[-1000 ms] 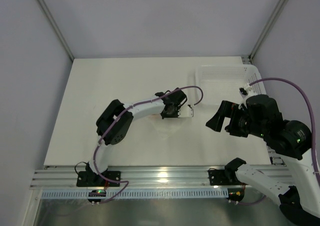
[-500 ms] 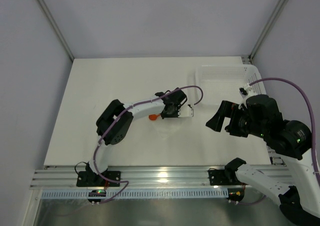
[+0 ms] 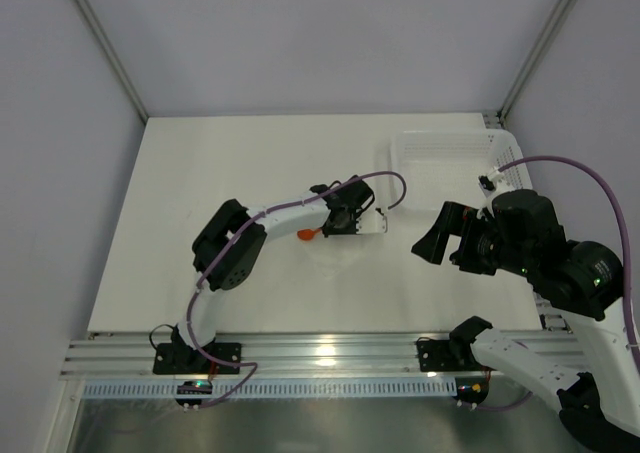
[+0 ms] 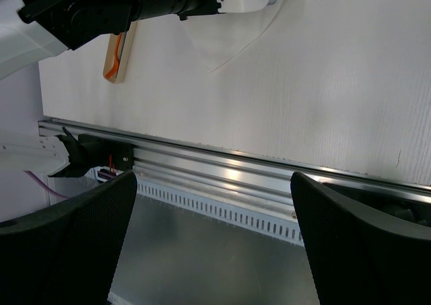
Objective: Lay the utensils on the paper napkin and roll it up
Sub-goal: Place the utensils on the napkin.
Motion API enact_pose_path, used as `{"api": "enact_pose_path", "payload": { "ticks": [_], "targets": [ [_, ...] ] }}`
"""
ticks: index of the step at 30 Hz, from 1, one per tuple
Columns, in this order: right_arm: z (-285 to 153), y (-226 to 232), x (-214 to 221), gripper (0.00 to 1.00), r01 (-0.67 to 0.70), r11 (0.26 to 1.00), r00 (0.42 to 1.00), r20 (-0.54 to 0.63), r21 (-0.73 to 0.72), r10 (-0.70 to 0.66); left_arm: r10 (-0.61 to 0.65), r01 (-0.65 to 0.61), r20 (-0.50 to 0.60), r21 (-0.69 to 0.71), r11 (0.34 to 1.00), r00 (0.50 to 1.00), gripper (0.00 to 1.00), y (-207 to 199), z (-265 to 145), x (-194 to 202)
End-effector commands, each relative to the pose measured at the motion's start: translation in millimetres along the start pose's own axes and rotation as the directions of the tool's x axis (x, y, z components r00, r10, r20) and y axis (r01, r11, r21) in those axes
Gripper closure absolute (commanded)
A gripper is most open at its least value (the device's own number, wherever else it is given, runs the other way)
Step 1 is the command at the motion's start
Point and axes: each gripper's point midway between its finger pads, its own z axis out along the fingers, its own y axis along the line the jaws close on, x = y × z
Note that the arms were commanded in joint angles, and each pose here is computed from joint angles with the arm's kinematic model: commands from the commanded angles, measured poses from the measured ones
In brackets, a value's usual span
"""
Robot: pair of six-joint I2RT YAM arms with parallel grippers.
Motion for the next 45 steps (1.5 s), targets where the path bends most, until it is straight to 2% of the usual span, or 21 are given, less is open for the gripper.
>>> {"api": "enact_pose_path", "payload": {
  "ticks": [1,14,23,27,37,45],
  "targets": [
    [-2.2,0.9,-0.8,0.00,-0.002,1.000,1.000,0.004,-0.001,0.002,-0.002,0.004,0.044,-0.057,0.998,0.999,0.73,13.6,-16.2,-10.9],
    [-2.7,-1.0,0.1,0.01,0.008,1.000,1.000,0.002,0.005,-0.008,-0.017,0.016,0.067,0.017,1.000,0.998,0.71,0.1,-19.4,-14.1],
    [-2.3,-0.4,0.1,0.01,0.011,1.000,1.000,0.001,0.001,-0.011,-0.019,0.020,0.042,-0.018,1.000,0.999,0.89,2.0,-18.2,-5.6],
    [-2.3,-0.5,0.1,0.01,0.014,1.000,1.000,0.000,0.002,-0.014,-0.027,0.028,0.048,-0.026,0.999,0.998,0.92,2.1,-19.9,-5.3],
    [-3.8,-0.8,0.4,0.01,0.007,1.000,1.000,0.006,-0.001,-0.007,-0.032,0.033,0.034,-0.041,0.999,0.999,0.78,3.6,-21.5,-2.6],
    [-4.5,-0.2,0.4,0.01,0.004,1.000,1.000,0.007,-0.004,-0.004,-0.041,0.043,0.026,-0.071,0.997,0.999,0.70,6.9,-24.1,-0.8]
  ]
}}
